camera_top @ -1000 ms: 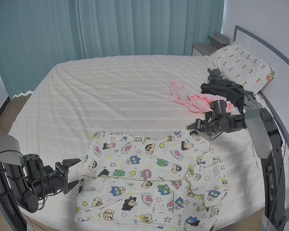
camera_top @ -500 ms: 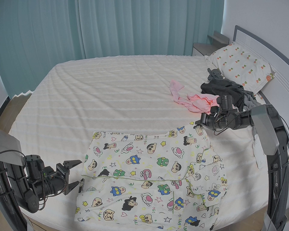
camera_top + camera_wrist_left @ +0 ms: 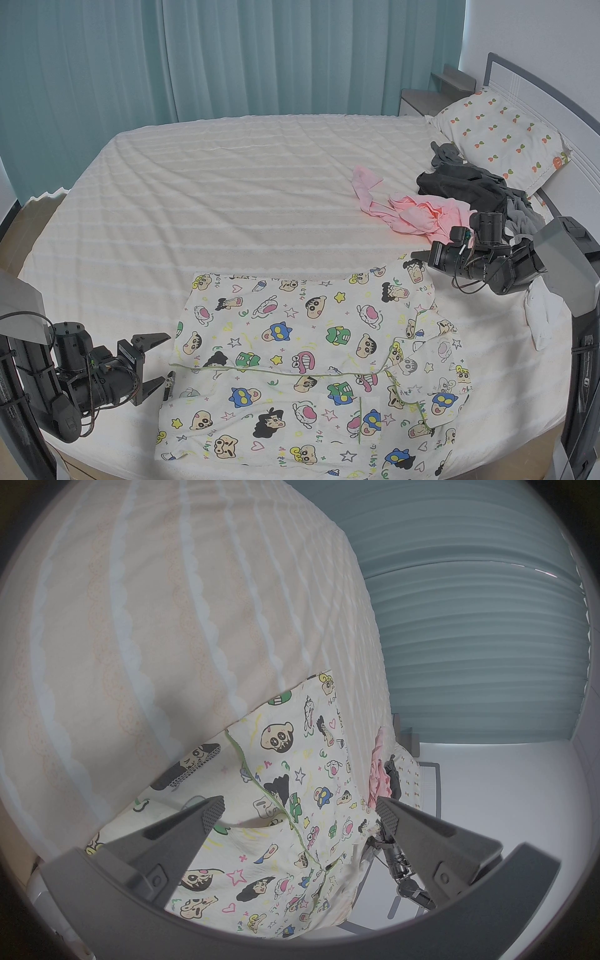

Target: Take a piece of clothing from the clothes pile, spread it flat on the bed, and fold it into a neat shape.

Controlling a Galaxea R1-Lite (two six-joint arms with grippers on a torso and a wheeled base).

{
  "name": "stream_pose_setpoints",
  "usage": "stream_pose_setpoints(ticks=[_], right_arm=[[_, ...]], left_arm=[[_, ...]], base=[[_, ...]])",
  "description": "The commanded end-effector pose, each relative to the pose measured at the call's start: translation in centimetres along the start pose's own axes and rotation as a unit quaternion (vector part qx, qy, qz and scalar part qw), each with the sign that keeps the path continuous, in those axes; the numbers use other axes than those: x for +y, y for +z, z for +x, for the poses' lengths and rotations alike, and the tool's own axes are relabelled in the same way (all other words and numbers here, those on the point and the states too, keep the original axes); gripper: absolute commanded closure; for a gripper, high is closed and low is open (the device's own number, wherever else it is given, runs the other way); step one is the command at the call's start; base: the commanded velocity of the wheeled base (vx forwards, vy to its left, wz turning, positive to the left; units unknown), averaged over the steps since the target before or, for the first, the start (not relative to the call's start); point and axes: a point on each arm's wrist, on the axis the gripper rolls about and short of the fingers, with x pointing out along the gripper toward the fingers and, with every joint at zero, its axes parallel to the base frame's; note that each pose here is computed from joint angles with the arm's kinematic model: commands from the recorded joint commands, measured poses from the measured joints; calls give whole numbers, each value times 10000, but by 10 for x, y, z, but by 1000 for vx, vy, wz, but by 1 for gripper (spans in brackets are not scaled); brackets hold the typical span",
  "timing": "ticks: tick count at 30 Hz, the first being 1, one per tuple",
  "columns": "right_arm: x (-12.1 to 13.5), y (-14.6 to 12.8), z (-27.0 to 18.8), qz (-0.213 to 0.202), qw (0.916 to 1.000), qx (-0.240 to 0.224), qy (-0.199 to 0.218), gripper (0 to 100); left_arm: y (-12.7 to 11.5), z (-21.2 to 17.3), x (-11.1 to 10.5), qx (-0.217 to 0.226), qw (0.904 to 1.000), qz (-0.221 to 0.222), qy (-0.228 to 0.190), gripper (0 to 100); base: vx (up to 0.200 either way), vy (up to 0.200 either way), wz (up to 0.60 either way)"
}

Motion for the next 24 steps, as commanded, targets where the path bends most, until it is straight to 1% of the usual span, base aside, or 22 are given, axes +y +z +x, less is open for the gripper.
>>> stream_pose_setpoints(ticks=[1, 7, 11, 14, 16, 19, 20, 24], right_arm=[[-10, 0, 0, 104, 9999, 81, -87, 0], [-19, 6, -9, 218, 9994, 128, -248, 0], [-31, 7, -22, 350, 9979, 302, -462, 0], [-43, -2, -34, 237, 9954, 699, -609, 0], [-51, -12, -41, 58, 9930, 1000, -633, 0], [-52, -13, -42, 31, 9927, 1033, -626, 0], [-55, -23, -55, -10, 9893, 1338, -573, 0], [-54, -28, -68, 26, 9874, 1510, -466, 0]], left_arm=[[0, 0, 1, 4, 10000, -10, 13, 0], [0, 0, 1, 4, 10000, -10, 13, 0], [0, 0, 1, 1, 10000, 1, 7, 0], [0, 1, 0, 8, 10000, -4, 6, 0], [0, 0, 1, 4, 10000, -10, 13, 0], [0, 1, 1, 11, 10000, 1, 12, 0], [0, 0, 1, 4, 10000, -3, 13, 0], [0, 1, 1, 11, 10000, 1, 12, 0]], base=[[0, 0, 0], [0, 0, 0], [0, 0, 0], [0, 0, 0], [0, 0, 0], [0, 0, 0], [0, 0, 0], [0, 0, 0]])
